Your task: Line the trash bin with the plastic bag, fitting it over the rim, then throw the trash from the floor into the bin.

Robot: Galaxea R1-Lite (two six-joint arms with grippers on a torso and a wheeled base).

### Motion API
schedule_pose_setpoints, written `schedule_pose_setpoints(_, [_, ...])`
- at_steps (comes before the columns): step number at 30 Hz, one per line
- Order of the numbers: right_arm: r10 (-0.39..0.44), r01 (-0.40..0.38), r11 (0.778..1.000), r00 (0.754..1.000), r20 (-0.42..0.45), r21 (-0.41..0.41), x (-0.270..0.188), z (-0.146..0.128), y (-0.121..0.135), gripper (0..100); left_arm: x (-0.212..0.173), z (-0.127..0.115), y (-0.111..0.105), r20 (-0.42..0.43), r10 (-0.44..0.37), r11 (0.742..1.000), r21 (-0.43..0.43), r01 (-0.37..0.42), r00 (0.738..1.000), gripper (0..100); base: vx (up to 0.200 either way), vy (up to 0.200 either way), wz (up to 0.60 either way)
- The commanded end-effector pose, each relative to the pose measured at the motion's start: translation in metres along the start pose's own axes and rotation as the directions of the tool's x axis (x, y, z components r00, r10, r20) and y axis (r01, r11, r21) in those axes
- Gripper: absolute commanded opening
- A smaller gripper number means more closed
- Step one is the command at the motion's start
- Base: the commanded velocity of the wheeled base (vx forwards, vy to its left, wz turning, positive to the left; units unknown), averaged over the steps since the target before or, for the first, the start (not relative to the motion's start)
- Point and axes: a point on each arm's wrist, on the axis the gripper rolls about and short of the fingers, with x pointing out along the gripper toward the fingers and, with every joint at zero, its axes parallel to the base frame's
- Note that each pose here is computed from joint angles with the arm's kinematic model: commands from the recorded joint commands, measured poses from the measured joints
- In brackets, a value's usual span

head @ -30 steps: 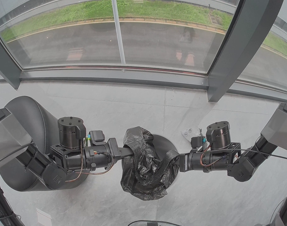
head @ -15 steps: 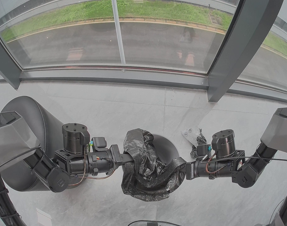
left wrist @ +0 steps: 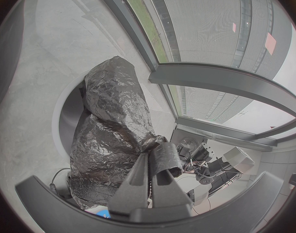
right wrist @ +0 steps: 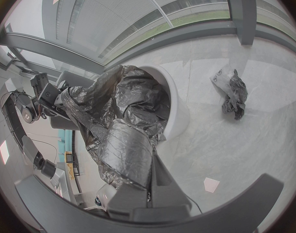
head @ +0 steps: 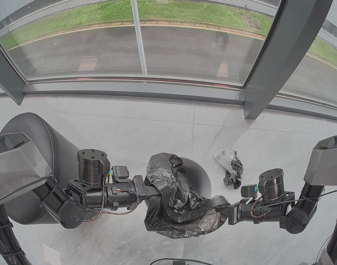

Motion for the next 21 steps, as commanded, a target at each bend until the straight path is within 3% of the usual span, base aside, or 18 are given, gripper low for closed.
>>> schedule_pose_setpoints(1, [-0.012,0.012,1.000,1.000,-0.023,0.013,-0.002,-0.006,-0.003,0,0.001,0.000,0.000,-0.002,0.001,1.000,-0.001,-0.001,1.000,0,0.000,0.000,0.00])
schedule_pose_setpoints(12, [-0.012,0.012,1.000,1.000,0.006,0.007,-0.001,-0.006,-0.006,0,0.001,-0.002,-0.001,-0.007,-0.003,1.000,0.000,0.003,1.000,0,0.000,0.000,0.00])
schedule_pose_setpoints(13, [-0.013,0.013,1.000,1.000,0.005,0.008,-0.001,-0.007,-0.006,100,0.001,-0.002,-0.001,-0.007,-0.003,1.000,0.000,0.003,1.000,0,0.000,0.000,0.00])
schedule_pose_setpoints(21, [-0.013,0.013,1.000,0.999,0.053,-0.004,-0.013,-0.005,-0.001,100,0.000,-0.002,-0.004,-0.005,-0.007,1.000,0.004,0.007,1.000,0,0.000,0.000,0.00])
